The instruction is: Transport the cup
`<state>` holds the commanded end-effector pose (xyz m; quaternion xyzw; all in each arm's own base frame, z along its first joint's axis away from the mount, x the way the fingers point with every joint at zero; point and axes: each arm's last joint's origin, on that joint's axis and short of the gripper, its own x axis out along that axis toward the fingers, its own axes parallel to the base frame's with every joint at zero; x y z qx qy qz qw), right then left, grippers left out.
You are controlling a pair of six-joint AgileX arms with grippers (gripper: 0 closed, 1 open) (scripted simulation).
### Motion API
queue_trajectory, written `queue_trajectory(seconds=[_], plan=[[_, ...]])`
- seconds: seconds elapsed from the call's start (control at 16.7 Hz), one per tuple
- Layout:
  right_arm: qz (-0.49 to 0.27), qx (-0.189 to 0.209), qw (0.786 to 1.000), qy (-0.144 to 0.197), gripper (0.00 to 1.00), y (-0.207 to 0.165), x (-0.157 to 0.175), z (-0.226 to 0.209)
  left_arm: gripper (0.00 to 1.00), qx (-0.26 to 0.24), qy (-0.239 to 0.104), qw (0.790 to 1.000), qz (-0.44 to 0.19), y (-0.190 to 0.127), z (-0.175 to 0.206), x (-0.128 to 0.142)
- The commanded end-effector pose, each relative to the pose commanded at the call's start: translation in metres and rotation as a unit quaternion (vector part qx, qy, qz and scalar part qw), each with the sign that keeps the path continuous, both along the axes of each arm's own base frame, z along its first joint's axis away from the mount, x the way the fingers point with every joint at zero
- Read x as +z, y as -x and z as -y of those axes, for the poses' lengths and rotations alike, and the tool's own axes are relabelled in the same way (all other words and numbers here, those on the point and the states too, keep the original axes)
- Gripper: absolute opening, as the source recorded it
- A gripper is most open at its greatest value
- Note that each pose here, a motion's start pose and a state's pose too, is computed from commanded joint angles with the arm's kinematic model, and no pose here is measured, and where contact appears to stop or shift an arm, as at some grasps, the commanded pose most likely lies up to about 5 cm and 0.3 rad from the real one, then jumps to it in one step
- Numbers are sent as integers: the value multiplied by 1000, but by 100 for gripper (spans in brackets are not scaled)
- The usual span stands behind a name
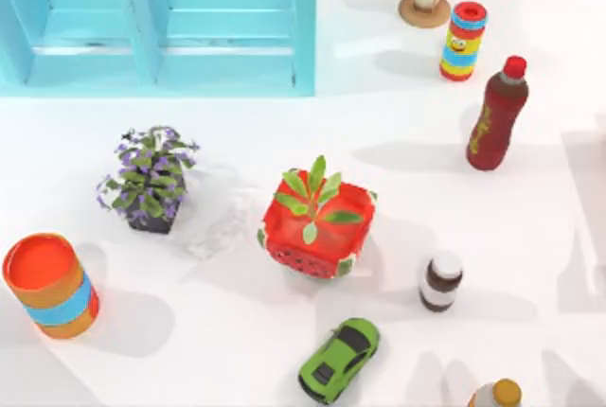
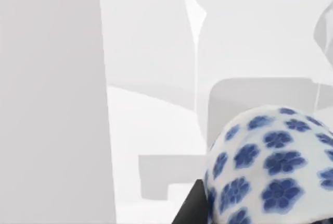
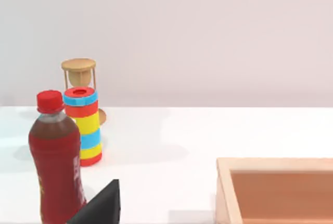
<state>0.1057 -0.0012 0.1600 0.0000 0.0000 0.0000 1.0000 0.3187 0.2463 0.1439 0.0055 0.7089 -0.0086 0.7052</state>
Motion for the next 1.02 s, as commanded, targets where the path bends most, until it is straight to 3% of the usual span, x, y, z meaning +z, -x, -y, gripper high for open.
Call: queue_trajectory(seconds=[0.66,1.02], plan=[[0,0,1000,0,100,0,0,0,98,0,0,1000,0,0,0,0],[0,0,1000,0,100,0,0,0,100,0,0,1000,0,0,0,0]])
